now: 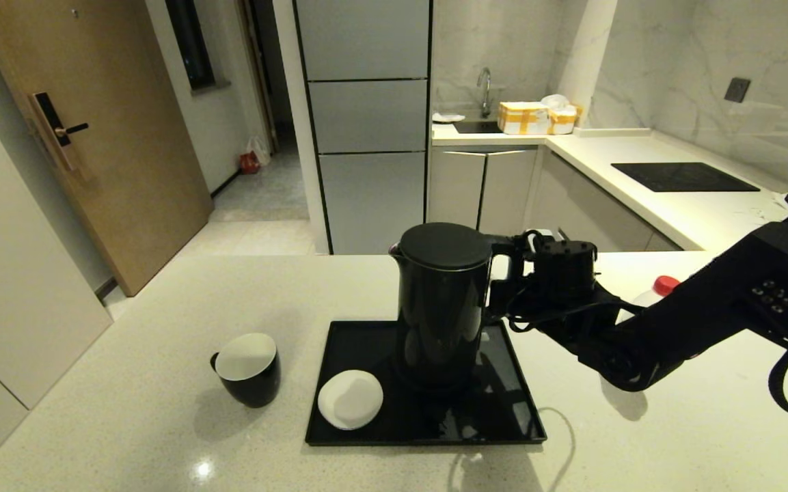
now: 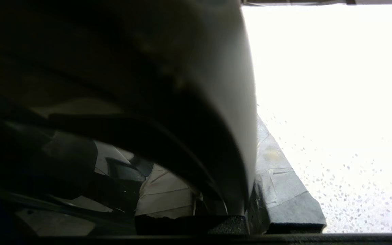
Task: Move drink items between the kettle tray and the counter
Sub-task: Pick up the kettle, then place it on the right
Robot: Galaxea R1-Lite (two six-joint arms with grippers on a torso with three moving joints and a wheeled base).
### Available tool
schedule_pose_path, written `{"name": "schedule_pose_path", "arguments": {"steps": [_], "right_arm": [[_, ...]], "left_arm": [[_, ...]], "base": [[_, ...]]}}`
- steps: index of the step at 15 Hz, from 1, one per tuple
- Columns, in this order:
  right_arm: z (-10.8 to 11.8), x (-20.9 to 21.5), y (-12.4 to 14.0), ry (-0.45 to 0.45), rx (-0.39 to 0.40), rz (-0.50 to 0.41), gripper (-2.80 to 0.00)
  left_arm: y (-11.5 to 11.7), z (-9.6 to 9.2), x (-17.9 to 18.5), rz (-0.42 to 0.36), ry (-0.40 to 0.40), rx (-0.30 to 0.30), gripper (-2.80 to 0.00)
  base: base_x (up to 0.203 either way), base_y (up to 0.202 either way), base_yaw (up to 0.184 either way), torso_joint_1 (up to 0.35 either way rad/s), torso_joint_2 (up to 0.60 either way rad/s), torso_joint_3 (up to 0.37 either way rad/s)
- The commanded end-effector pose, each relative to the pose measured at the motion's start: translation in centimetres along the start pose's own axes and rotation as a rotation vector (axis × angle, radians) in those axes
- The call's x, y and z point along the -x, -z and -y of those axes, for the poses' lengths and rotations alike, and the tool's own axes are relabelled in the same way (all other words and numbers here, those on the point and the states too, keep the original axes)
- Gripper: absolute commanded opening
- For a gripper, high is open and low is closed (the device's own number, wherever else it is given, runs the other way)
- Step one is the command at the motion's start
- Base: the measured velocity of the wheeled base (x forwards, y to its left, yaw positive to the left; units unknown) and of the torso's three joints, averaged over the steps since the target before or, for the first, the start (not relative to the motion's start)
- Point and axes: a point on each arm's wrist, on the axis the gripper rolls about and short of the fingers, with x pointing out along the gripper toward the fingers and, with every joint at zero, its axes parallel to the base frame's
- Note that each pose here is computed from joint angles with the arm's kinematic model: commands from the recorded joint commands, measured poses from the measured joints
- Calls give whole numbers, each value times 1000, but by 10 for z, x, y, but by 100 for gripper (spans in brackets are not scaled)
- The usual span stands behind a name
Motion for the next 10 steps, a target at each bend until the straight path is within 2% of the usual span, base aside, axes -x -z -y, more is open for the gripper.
{"name": "schedule_pose_path", "arguments": {"steps": [1, 5, 10], "right_arm": [[-2, 12, -27, -8, -16, 42, -280], [-2, 32, -52, -7, -33, 53, -280], [11, 70, -85, 72, -45, 78, -280]], "left_arm": [[0, 0, 0, 0, -1, 0, -280], [0, 0, 0, 0, 0, 0, -280], [0, 0, 0, 0, -2, 0, -280]], "base": [[0, 0, 0, 0, 0, 0], [0, 0, 0, 0, 0, 0], [0, 0, 0, 0, 0, 0]]}}
